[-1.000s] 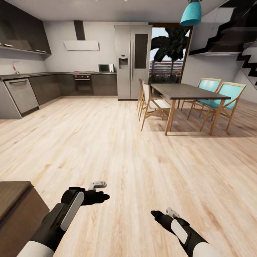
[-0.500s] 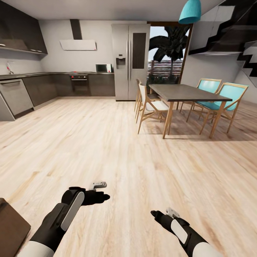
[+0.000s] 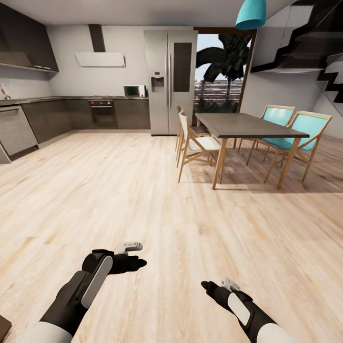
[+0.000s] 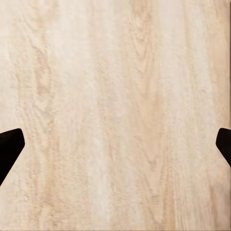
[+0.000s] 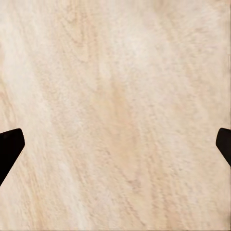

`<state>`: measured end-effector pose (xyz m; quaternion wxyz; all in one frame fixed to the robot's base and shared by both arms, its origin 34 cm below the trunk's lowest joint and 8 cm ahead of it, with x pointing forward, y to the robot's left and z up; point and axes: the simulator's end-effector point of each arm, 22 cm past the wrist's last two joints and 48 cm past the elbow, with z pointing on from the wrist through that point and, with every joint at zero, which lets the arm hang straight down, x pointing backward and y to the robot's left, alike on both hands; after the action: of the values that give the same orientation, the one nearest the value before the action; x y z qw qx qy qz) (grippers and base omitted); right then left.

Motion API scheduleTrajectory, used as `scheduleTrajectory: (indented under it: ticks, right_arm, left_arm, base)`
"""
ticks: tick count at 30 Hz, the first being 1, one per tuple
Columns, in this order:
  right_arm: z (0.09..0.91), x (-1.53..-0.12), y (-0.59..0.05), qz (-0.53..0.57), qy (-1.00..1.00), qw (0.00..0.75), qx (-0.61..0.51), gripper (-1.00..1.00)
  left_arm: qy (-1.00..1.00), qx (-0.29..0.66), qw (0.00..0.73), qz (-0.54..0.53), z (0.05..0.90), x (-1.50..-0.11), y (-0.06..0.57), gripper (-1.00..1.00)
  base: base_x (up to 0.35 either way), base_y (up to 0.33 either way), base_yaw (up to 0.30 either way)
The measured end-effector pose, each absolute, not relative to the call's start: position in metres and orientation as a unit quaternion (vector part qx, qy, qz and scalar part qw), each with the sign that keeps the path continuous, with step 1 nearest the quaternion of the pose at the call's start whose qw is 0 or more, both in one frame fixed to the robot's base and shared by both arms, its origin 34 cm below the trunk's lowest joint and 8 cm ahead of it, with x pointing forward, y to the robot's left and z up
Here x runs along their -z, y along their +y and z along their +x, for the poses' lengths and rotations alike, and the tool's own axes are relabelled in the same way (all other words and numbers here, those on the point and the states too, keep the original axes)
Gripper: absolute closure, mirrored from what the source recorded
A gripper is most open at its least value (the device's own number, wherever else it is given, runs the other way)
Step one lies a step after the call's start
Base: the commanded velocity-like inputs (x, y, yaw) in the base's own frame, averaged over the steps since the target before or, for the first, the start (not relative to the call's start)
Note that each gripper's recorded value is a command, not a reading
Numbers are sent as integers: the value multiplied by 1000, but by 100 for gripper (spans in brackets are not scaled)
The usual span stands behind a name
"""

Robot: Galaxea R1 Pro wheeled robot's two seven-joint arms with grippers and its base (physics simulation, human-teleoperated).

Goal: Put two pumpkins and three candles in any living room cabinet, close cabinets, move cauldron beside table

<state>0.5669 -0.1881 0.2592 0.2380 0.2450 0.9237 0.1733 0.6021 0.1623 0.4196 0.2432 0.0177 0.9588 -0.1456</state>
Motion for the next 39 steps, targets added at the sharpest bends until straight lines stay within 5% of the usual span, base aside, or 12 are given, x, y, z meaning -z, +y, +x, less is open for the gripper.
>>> scheduleTrajectory:
  ticks: [39]
  right_arm:
    - [566, -259, -183, 234, 927, 238, -172, -100]
  left_arm:
    - [959, 149, 239, 16, 601, -417, 158, -100]
  base:
    - [-36, -223, 263]
